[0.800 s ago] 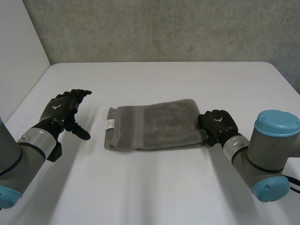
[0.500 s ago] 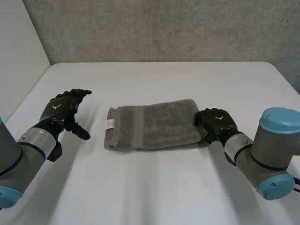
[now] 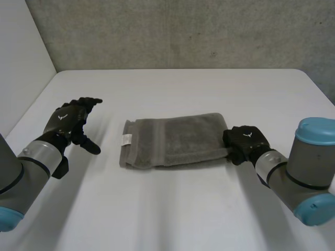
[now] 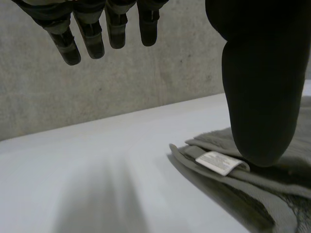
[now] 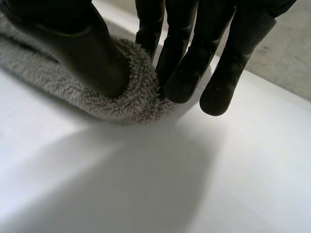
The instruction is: Fold the laundry
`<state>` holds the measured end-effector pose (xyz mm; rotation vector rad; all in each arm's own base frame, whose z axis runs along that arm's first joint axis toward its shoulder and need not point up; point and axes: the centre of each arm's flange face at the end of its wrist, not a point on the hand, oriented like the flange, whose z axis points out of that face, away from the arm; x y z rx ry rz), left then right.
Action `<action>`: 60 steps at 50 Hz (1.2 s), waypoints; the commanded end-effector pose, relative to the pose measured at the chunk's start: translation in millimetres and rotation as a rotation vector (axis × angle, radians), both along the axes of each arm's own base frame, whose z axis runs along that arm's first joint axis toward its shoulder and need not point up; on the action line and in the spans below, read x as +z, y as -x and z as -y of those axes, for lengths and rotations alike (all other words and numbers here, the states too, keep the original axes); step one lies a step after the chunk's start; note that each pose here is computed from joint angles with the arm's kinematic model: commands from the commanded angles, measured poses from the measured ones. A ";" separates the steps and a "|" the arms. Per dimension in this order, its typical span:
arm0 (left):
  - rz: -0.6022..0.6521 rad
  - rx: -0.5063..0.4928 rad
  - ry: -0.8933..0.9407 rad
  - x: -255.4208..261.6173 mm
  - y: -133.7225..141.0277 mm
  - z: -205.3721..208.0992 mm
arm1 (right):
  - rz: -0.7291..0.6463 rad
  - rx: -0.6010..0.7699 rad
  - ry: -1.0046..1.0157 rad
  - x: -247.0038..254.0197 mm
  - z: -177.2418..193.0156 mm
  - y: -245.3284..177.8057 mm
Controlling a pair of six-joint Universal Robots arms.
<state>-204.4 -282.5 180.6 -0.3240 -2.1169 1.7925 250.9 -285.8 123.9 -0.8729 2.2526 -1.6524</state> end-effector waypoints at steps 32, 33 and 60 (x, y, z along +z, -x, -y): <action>-0.077 -0.069 0.138 124.7 62.6 -14.0 | -0.350 0.559 0.434 32.3 -132.9 -165.7; -0.077 -0.069 0.138 124.6 62.7 -14.0 | -0.312 0.509 0.424 46.7 -129.5 -160.4; 0.088 -0.187 -0.230 -31.3 110.8 -21.8 | 0.065 0.186 -0.114 7.6 -36.9 -82.9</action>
